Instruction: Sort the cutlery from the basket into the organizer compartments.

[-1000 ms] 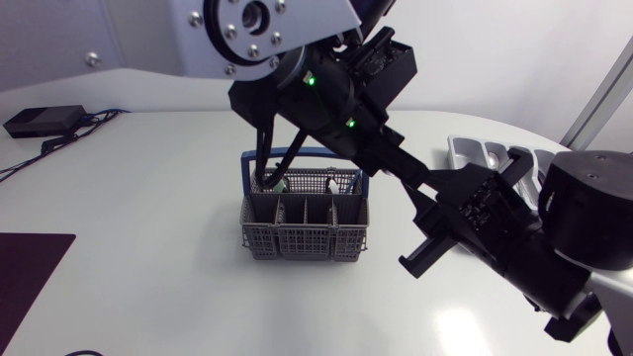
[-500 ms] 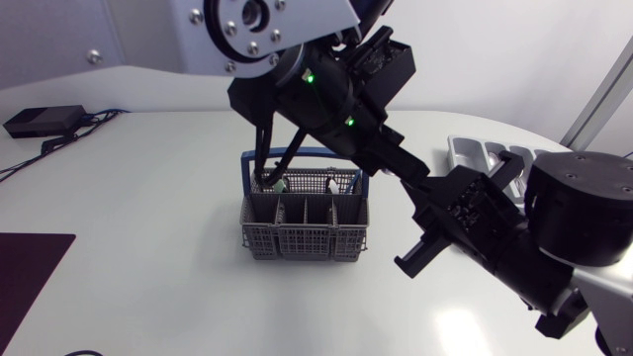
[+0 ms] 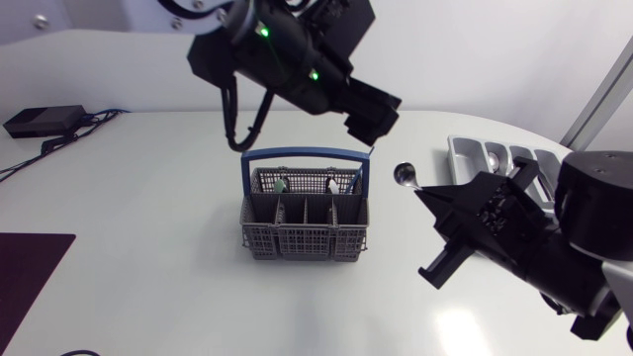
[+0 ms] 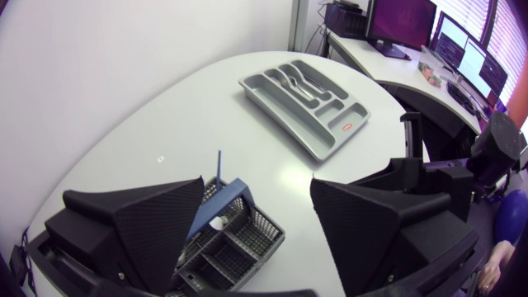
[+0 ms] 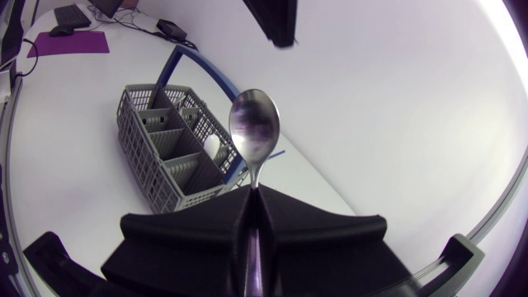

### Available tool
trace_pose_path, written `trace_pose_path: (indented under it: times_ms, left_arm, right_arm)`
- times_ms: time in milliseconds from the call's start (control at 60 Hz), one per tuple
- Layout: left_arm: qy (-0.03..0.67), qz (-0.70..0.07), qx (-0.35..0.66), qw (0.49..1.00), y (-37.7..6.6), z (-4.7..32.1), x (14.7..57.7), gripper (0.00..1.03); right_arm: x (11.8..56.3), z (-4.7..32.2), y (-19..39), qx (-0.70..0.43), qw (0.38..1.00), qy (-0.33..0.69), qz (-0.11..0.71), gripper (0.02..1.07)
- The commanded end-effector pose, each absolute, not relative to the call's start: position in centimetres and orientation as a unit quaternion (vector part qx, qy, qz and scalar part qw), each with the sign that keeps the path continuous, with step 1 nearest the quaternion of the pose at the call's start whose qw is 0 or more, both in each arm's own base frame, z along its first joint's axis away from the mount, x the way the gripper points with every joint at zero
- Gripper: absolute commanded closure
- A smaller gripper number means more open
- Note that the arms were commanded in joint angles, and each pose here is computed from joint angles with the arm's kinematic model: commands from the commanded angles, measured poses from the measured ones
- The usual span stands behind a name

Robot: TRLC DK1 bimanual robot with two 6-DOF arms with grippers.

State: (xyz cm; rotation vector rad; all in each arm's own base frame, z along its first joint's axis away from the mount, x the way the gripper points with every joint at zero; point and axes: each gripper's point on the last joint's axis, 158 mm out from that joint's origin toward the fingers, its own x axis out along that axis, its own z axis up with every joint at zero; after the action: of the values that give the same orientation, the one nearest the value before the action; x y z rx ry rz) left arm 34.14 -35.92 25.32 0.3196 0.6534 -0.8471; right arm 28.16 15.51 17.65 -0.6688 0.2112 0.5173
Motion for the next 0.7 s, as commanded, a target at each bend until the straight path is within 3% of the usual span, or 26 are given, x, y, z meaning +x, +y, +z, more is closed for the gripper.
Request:
trace_pose_path:
  times_ms: [0, 233, 683]
  left_arm:
    - [0.284, -0.386, 0.140, 0.867, -33.8, 27.8, 34.7, 0.05]
    - [0.299, -0.349, 0.170, 0.872, -28.3, 25.6, 35.7, 0.05]
    - [0.338, -0.322, 0.213, 0.859, -22.4, 19.9, 34.1, 0.05]
  right_arm:
    - [28.2, 15.9, 13.5, -0.329, 0.902, 0.126, 0.248, 1.01]
    - [29.9, 13.2, 6.8, -0.311, 0.901, 0.167, 0.250, 1.01]
    - [32.8, 7.8, -4.9, -0.303, 0.887, 0.241, 0.250, 1.01]
